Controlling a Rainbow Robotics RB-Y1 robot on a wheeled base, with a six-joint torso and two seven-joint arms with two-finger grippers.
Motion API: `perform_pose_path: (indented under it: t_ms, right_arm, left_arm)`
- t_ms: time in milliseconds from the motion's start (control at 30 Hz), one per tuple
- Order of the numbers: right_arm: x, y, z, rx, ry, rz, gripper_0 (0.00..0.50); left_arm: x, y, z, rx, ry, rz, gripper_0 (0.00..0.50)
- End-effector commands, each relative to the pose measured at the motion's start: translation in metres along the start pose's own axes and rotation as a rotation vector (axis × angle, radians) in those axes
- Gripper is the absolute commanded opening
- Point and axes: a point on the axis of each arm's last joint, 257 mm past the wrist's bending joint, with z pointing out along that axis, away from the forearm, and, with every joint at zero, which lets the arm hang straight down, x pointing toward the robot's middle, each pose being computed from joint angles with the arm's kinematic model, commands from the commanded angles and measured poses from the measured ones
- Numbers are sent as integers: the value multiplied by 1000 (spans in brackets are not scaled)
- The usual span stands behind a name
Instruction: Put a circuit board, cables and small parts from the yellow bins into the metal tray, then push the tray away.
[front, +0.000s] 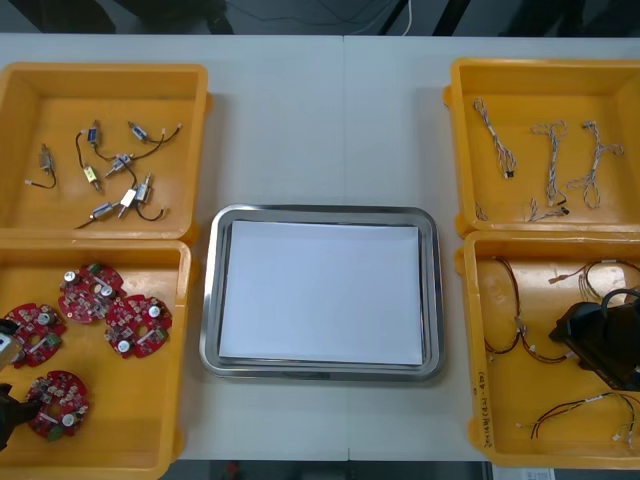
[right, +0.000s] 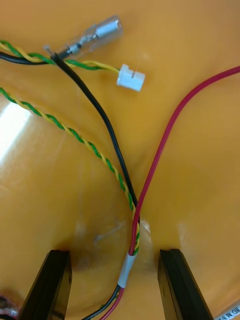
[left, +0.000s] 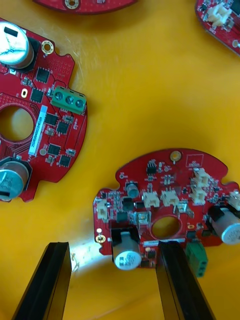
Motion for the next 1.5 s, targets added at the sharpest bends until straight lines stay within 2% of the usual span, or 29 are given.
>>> perform_pose_path:
  t_ms: [33, 233, 267, 333, 367, 767, 1000, 1233, 1400, 1500]
  right_arm:
    - [13, -4, 9, 2, 3, 39, 500]
    - [14, -6, 10, 0, 0, 41, 498]
    - [14, -6, 10, 0, 0, 41, 410]
    - [15, -5, 10, -2, 2, 43, 74]
    - [15, -5, 10, -2, 2, 45, 6]
    - [8, -4, 8, -11, -17, 53, 0]
    - [-3, 0, -10, -23, -41, 32, 0]
    - [-20, 13, -58, -44, -99, -12, 0]
    - [-28, 15, -96, -32, -133, -52, 0]
    - [-29, 14, -111, -20, -148, -76, 0]
  left_arm:
    - [-8, 8, 1, -10, 5, 144, 500]
    - [-5, 9, 4, -10, 10, 148, 500]
    - [-5, 9, 4, -9, 11, 148, 500]
    - [-3, 8, 6, -7, 7, 149, 500]
    - [-2, 8, 7, -8, 5, 148, 500]
    - [5, 9, 9, -9, 15, 152, 500]
    - [2, 10, 9, -11, 10, 152, 500]
    - [0, 10, 9, -11, 7, 148, 500]
    - [3, 9, 14, -8, 12, 151, 500]
    - [3, 8, 16, -8, 1, 153, 500]
